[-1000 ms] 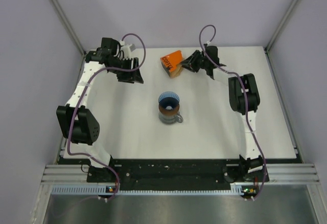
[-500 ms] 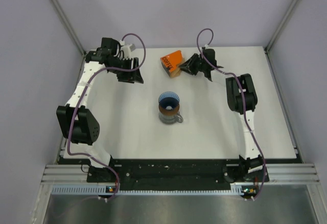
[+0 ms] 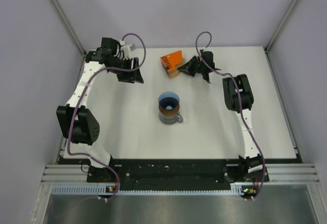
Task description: Place the coffee filter in the dripper
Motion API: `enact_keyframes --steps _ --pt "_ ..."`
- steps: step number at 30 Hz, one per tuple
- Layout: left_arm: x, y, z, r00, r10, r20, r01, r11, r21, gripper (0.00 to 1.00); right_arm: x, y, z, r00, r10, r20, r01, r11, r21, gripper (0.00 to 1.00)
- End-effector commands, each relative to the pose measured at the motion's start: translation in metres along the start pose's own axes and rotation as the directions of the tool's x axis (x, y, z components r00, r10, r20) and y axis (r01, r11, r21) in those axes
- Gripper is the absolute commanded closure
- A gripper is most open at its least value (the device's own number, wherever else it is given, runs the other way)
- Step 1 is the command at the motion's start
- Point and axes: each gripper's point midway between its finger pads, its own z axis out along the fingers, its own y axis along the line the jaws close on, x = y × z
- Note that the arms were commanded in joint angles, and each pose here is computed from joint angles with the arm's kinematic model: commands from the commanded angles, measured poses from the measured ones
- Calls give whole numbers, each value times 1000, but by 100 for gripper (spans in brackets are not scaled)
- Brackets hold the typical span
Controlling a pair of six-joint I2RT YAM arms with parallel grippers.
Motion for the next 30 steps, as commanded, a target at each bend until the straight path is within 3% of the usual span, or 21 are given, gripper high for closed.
enact_keyframes --steps 1,14,22,30 --pt "-15 -9 -12 997 51 66 -52 998 23 37 -9 51 -5 996 -83 43 88 988 -129 100" --pt "-16 -8 -17 996 61 73 -62 998 12 37 -32 68 -64 971 -189 145 201 977 -67 100" --pt "-18 -9 -21 994 69 82 -70 998 8 37 -28 86 -97 947 -287 141 297 954 -51 100" --pt "-21 -12 -33 992 79 103 -79 997 -1 37 -25 110 -138 888 -433 155 437 900 10 100"
